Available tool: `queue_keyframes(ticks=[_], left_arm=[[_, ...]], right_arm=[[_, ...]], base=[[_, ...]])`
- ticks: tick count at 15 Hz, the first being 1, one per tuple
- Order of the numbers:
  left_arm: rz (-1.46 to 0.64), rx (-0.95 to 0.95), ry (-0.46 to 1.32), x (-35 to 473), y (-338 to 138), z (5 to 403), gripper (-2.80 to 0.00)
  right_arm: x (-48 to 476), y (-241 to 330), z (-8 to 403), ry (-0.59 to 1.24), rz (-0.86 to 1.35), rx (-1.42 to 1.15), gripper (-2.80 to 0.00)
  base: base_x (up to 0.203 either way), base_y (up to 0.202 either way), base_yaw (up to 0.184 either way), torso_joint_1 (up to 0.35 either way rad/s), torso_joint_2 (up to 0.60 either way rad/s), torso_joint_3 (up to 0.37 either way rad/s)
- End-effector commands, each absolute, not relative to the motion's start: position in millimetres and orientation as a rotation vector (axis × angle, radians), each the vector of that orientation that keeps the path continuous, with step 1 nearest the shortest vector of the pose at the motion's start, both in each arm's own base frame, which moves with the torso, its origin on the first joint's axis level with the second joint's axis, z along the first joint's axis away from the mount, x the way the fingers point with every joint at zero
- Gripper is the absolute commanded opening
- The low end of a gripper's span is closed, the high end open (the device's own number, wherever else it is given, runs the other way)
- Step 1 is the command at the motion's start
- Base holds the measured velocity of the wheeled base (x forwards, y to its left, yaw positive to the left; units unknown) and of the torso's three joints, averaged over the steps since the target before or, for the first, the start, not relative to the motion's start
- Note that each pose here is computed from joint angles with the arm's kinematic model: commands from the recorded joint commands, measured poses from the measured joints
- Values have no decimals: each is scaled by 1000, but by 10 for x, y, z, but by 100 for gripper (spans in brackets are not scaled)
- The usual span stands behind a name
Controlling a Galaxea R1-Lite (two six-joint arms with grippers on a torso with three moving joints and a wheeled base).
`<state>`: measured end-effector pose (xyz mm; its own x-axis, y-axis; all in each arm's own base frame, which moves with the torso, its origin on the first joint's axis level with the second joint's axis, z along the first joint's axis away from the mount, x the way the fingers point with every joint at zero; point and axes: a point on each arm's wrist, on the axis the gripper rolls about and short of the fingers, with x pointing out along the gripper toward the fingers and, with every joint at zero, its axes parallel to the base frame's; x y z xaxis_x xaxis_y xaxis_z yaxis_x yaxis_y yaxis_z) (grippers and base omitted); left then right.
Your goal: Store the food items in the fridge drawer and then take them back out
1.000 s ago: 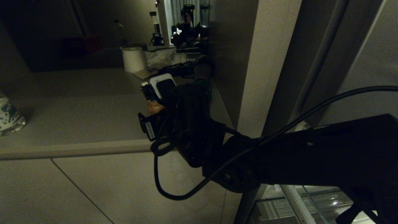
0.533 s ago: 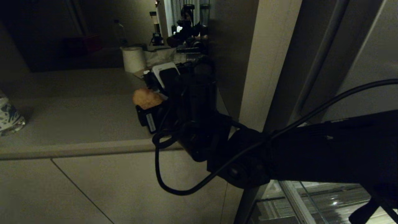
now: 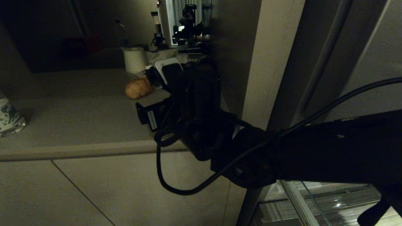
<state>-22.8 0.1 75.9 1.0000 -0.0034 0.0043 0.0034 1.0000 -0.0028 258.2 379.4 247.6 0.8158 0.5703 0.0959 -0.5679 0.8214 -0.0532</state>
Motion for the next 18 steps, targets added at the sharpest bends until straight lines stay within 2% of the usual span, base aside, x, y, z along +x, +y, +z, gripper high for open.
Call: queue_keyframes(ticks=[1, 4, 8, 13, 18], left_arm=[[-3, -3, -3, -227, 1, 760, -280], [-3, -3, -3, -227, 1, 760, -280], [-3, -3, -3, -227, 1, 760, -280], [-3, -3, -3, -227, 1, 760, -280], [-3, -3, -3, -227, 1, 760, -280]], right_arm=[[2457, 3679, 2690, -143, 612, -1, -280], [2184, 3468, 2770, -121, 649, -21, -280], [1688, 2867, 2731, -55, 713, -77, -280], [1158, 2004, 2408, 26, 791, -142, -280], [809, 1372, 2004, 82, 818, -182, -280]], base=[[0, 0, 0, 0, 0, 0], [0, 0, 0, 0, 0, 0], [0, 0, 0, 0, 0, 0], [0, 0, 0, 0, 0, 0], [0, 0, 0, 0, 0, 0]])
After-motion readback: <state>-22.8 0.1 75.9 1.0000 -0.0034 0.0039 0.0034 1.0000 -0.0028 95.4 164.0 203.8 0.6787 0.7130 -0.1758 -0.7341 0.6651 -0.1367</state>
